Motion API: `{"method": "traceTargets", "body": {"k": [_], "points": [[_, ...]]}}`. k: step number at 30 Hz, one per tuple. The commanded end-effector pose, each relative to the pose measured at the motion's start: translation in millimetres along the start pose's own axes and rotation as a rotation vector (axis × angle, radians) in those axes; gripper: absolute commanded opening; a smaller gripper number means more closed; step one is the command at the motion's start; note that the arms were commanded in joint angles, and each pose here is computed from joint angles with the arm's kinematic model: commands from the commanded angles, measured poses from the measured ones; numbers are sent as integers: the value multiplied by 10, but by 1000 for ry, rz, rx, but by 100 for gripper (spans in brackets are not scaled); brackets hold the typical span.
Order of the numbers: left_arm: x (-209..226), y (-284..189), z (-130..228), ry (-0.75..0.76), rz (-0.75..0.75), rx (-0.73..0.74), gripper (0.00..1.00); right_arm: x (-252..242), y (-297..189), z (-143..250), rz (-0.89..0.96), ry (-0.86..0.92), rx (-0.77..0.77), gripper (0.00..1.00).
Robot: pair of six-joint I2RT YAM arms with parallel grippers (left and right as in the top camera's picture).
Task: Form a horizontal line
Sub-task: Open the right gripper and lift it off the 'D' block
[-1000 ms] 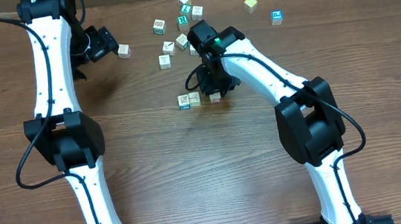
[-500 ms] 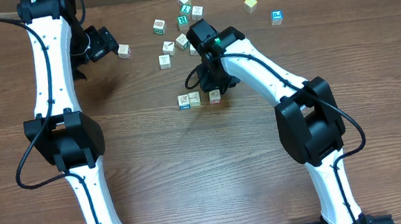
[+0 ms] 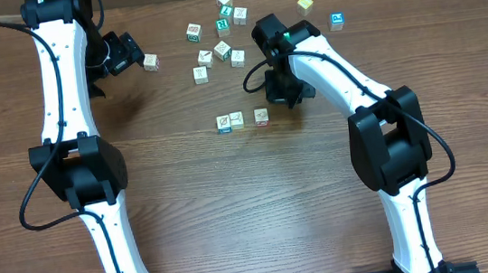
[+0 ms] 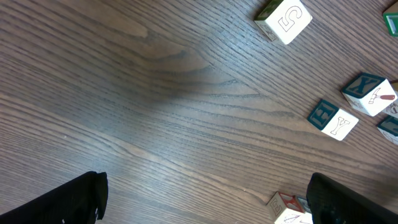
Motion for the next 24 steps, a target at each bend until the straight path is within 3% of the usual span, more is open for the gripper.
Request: {"method": "traceTargets", "body": {"k": [1, 14, 24], "points": [[-11, -102, -2, 9, 23, -23, 100, 79, -82, 72, -82, -2, 39, 4], [-11, -101, -2, 9, 23, -22, 100, 76, 236, 165, -85, 4, 49, 4], [-11, -102, -3, 9, 24, -23, 100, 196, 214, 217, -226, -3, 110, 4]]}}
Point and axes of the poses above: each gripper's point midway between its finger pads, its own y axis out along the fingers, its own x axis along the line the jaws close on, z = x × y, the point moved 9 cm from there along -y, back along the fingers, and after that the axes turned 6 degrees about -y, right-handed, at the moved point
